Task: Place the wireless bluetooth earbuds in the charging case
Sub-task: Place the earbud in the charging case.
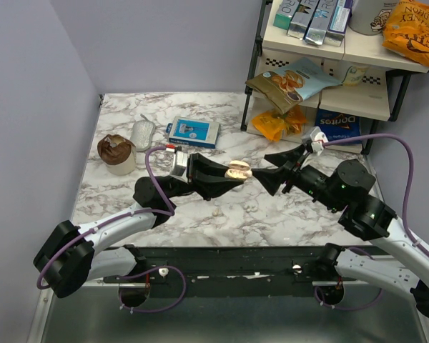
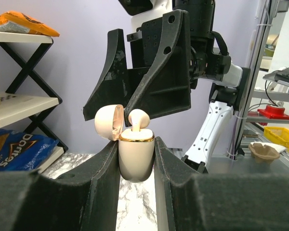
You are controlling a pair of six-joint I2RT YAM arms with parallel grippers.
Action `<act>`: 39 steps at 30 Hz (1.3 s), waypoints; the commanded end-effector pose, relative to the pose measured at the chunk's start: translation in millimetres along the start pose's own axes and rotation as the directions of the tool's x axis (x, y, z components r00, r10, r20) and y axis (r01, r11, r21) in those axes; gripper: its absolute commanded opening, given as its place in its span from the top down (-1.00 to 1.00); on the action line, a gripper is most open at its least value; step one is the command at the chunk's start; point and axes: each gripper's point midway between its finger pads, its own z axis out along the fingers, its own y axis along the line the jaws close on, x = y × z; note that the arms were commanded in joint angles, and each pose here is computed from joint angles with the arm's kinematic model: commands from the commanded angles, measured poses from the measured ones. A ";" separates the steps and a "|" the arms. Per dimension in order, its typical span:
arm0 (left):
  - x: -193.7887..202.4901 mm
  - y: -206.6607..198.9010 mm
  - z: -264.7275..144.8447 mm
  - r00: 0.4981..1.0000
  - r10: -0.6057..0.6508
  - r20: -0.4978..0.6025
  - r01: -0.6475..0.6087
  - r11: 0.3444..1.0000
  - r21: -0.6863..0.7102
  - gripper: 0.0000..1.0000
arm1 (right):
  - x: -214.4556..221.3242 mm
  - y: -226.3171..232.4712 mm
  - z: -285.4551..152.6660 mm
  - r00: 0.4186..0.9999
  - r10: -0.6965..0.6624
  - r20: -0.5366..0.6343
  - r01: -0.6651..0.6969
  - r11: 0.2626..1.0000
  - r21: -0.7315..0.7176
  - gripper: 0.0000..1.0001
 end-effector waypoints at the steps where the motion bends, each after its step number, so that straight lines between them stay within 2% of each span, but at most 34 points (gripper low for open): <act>1: -66.8 -40.8 -1.0 0.933 0.226 0.279 -0.265 0.957 0.113 1.00 | 3.1 12.2 -2.9 1.000 0.015 -0.025 -0.017 0.998 -0.061 -0.42; 18: -62.1 -37.6 -1.4 0.937 0.220 0.272 -0.256 0.961 0.102 1.00 | -7.7 24.0 -1.4 1.000 0.025 -0.013 -0.026 0.993 -0.118 -0.42; 27: -69.1 -37.4 -2.5 0.925 0.242 0.292 -0.276 0.958 0.080 1.00 | -8.1 -6.0 -14.3 1.000 -0.006 -0.012 0.007 0.999 0.047 -0.43; 39: -66.3 -38.4 -2.1 0.933 0.221 0.283 -0.257 0.962 0.094 1.00 | -3.5 9.4 -5.9 0.999 0.002 -0.039 -0.003 0.999 -0.040 -0.44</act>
